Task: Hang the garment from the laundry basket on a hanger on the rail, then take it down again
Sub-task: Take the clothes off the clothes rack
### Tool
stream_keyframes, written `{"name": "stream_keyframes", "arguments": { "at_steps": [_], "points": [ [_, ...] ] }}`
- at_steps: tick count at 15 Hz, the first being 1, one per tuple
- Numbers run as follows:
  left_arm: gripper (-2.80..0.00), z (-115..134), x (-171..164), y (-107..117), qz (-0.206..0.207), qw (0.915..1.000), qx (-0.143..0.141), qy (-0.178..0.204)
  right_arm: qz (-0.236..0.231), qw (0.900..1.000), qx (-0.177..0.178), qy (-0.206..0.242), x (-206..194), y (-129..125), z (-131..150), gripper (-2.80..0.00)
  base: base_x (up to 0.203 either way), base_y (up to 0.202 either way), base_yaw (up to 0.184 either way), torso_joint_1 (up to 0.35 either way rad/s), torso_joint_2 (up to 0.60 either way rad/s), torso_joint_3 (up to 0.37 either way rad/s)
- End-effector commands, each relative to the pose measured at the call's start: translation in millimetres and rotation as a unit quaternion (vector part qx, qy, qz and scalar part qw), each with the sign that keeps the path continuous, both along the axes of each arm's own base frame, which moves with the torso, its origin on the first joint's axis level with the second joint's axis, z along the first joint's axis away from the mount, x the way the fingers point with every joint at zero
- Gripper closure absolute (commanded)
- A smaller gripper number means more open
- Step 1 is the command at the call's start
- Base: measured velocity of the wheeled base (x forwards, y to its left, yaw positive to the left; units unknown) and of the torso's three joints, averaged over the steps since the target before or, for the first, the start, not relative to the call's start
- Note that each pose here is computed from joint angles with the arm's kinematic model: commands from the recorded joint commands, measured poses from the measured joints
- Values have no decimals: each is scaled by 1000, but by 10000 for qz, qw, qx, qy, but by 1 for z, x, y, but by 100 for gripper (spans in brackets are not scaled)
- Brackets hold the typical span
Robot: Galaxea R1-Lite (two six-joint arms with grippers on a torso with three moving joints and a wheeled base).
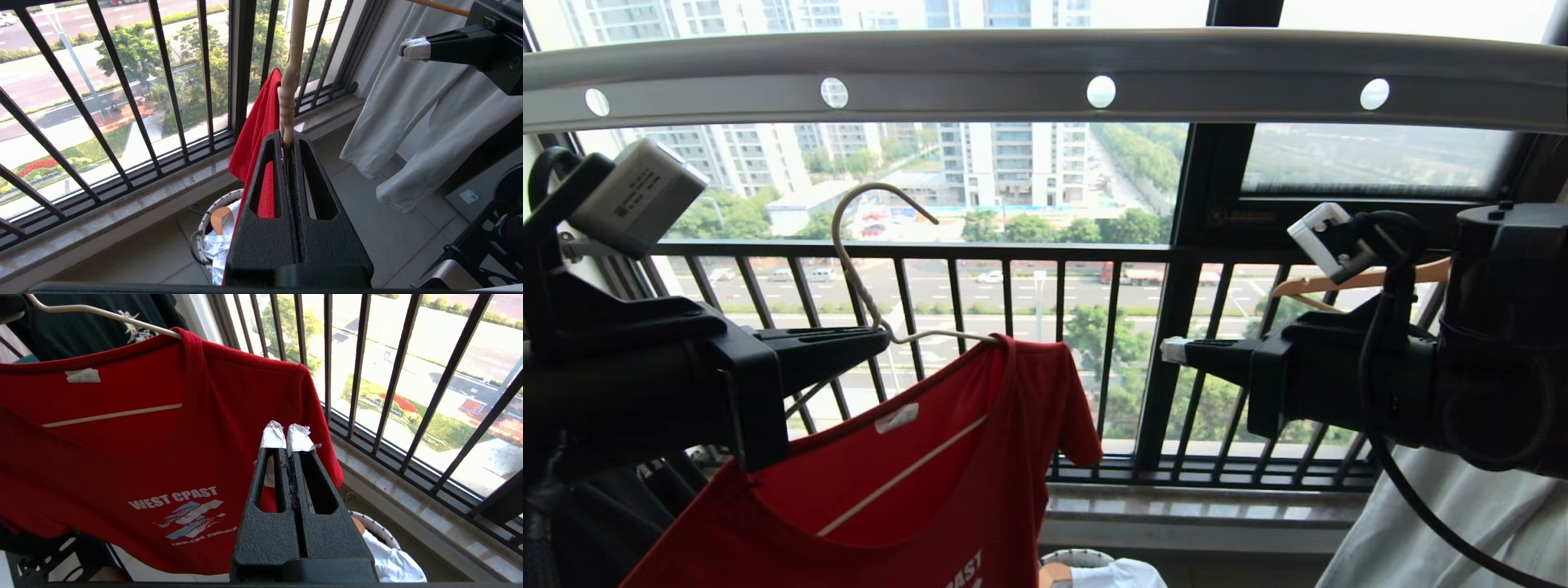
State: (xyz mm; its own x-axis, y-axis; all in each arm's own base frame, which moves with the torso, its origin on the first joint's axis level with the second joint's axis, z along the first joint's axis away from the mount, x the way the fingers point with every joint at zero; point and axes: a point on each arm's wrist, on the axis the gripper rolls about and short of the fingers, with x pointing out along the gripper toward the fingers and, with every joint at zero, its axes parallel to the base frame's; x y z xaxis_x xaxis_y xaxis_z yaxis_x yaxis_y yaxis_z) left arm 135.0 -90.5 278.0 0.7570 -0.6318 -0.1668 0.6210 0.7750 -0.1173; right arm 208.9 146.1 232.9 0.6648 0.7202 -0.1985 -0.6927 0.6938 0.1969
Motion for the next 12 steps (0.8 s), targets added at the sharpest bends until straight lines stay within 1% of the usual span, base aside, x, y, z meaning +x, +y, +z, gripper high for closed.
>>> {"name": "stream_keyframes", "arguments": {
  "at_steps": [1, 2, 3, 4, 5, 7, 8, 10, 12],
  "points": [
    [0, -5, 3, -5, -76, 9999, 44, 105, -82, 9992, -301, 267, 7, 31, -28, 0, 0, 0, 0, 0, 0, 0],
    [0, -5, 1, -7, -152, 9998, 9, 123, 29, 9991, -311, 277, 2, 36, -30, 0, 0, 0, 0, 0, 0, 0],
    [0, -5, 0, -8, -189, 9997, -39, 164, 123, 9990, -327, 289, -3, 41, -31, -280, 0, 0, 0, 0, 0, 0],
    [0, -5, 0, -9, -177, 9997, -50, 167, 157, 9988, -350, 305, -7, 47, -33, -280, 0, 0, 0, 0, 0, 0],
    [0, -3, 0, -9, -160, 9998, -121, 98, 119, 9986, -389, 352, -10, 54, -36, -280, 0, 0, 0, 0, 0, 0],
    [0, -4, 2, -13, -166, 9994, -303, -100, -80, 9986, -446, 287, -15, 69, -41, -280, 0, 0, 0, 0, 0, 0],
    [0, -8, 3, -19, -153, 9993, -309, -130, -168, 9987, -427, 198, -17, 75, -41, -280, 0, 0, 0, 0, 0, 0],
    [0, -14, 8, -30, 121, 9998, -171, -70, -286, 9988, -390, 83, -19, 78, -39, -280, 0, 0, 0, 0, 0, 0],
    [0, -19, 7, -37, 61, 9999, -100, -3, -446, 9984, -358, 21, -18, 82, -36, -280, 0, 0, 0, 0, 0, 0]
  ]
}}
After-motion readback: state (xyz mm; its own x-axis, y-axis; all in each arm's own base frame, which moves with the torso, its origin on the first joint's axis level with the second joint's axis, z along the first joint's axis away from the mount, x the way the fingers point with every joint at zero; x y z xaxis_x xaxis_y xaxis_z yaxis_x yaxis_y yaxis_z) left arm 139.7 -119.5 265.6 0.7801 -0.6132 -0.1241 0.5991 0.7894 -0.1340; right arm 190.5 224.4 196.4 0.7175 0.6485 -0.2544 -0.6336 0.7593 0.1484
